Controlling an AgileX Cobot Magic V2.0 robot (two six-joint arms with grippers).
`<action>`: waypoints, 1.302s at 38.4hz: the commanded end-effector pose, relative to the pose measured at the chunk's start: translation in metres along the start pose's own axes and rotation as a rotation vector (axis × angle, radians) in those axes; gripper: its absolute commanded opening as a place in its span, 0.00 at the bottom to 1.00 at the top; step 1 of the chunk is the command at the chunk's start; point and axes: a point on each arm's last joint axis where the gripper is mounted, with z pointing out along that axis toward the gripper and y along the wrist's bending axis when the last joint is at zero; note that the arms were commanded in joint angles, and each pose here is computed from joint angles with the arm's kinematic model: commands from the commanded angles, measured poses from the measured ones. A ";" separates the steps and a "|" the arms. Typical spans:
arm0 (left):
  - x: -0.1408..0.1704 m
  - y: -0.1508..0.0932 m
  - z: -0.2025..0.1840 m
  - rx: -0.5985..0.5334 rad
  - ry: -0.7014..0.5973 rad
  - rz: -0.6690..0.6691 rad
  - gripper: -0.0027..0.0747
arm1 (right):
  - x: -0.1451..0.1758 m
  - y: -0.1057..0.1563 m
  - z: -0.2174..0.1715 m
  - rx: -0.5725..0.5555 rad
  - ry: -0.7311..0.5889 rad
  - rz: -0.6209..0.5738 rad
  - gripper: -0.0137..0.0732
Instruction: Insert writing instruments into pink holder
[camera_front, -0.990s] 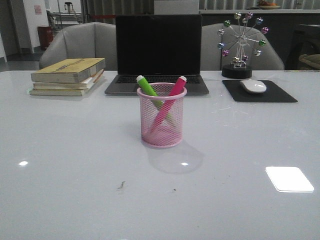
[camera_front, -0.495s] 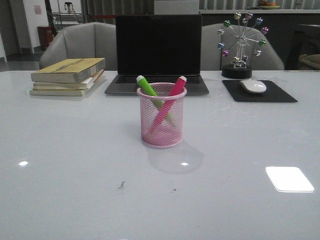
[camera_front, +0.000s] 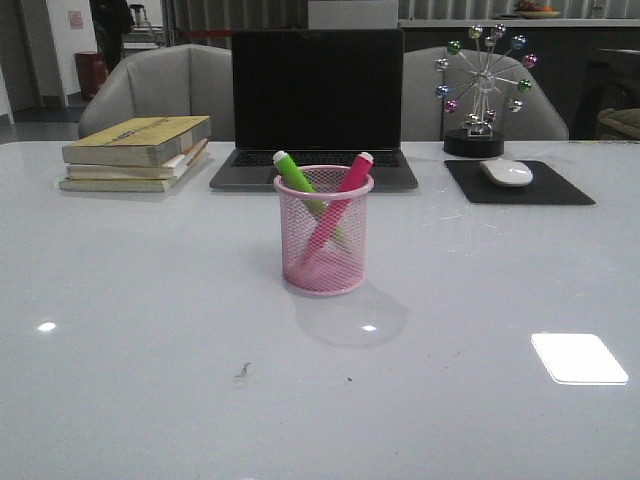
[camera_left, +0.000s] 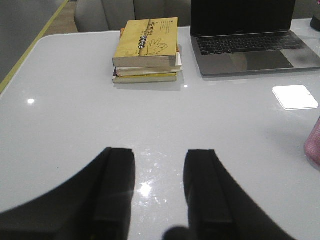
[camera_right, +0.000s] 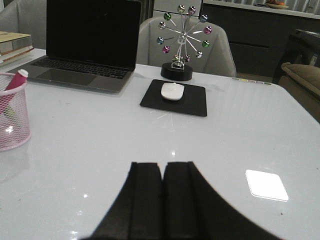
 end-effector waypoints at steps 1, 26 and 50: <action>-0.017 0.000 -0.003 0.007 -0.114 0.001 0.31 | -0.010 -0.001 -0.002 0.015 -0.099 -0.003 0.22; -0.017 0.000 -0.003 0.007 -0.114 0.001 0.16 | -0.010 -0.001 -0.002 0.015 -0.099 -0.003 0.22; -0.024 0.013 -0.058 -0.103 -0.308 -0.082 0.16 | -0.010 -0.001 -0.002 0.015 -0.099 -0.003 0.22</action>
